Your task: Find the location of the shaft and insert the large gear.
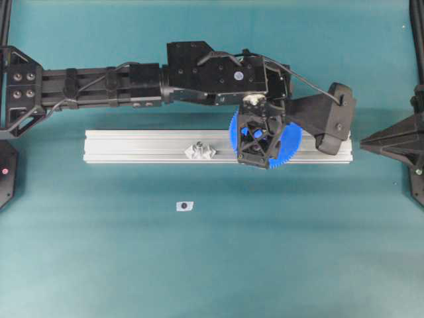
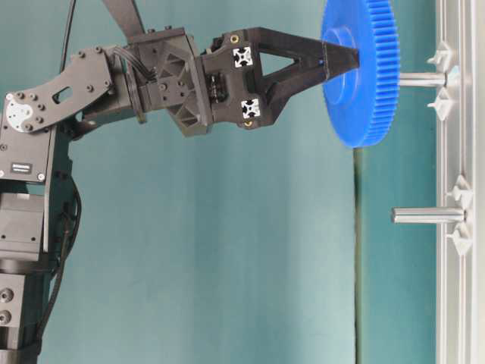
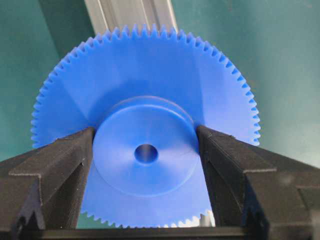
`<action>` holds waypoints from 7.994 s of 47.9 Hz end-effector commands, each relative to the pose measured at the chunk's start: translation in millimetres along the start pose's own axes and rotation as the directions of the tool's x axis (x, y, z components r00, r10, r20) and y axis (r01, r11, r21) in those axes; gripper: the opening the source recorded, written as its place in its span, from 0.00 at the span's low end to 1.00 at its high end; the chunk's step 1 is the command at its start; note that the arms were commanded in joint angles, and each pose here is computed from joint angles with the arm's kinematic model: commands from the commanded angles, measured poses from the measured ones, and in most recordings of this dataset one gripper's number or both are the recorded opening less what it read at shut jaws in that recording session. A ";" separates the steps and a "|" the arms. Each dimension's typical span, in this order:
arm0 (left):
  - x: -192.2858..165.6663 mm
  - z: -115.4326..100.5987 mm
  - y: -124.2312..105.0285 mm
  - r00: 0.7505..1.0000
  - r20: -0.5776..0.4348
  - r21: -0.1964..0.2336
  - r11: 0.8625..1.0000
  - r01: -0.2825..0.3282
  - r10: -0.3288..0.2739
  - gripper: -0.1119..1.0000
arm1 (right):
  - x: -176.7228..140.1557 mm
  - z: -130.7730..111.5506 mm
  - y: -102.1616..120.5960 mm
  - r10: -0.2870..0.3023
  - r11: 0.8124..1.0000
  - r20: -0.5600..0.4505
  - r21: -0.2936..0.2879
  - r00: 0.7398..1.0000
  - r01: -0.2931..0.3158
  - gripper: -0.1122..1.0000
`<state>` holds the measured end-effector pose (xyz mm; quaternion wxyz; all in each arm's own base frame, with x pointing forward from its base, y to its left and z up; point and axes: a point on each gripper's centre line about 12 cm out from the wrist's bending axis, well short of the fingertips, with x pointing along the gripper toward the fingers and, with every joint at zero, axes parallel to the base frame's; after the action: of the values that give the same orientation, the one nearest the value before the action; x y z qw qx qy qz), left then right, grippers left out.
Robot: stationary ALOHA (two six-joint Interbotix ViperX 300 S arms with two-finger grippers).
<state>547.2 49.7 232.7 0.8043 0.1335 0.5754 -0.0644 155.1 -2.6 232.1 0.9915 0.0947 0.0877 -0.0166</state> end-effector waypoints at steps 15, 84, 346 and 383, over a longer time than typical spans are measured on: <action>-10.3 4.1 5.1 0.999 0.028 -0.001 1.000 -0.017 0.017 0.73 | 0.8 3.8 -1.3 -0.011 1.000 0.010 0.007 1.000 0.011 0.13; 1.8 -24.1 27.5 0.999 -0.033 -0.060 0.998 -0.014 0.012 0.73 | -2.7 3.5 -1.3 -0.008 1.000 0.026 0.008 1.000 0.007 0.13; -64.2 13.9 17.9 1.000 0.014 -0.190 0.982 -0.011 0.014 0.94 | -4.1 3.6 -1.1 -0.008 1.000 0.019 0.008 1.000 0.008 0.13; -60.7 14.9 16.3 1.000 0.011 -0.190 0.982 -0.007 0.010 0.94 | -4.1 3.6 -1.1 -0.008 1.000 0.019 0.008 1.000 0.008 0.13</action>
<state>547.0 60.5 272.3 0.8002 0.0542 0.5972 -0.0090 150.1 -4.3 229.8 0.9915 0.0945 0.0871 -0.0223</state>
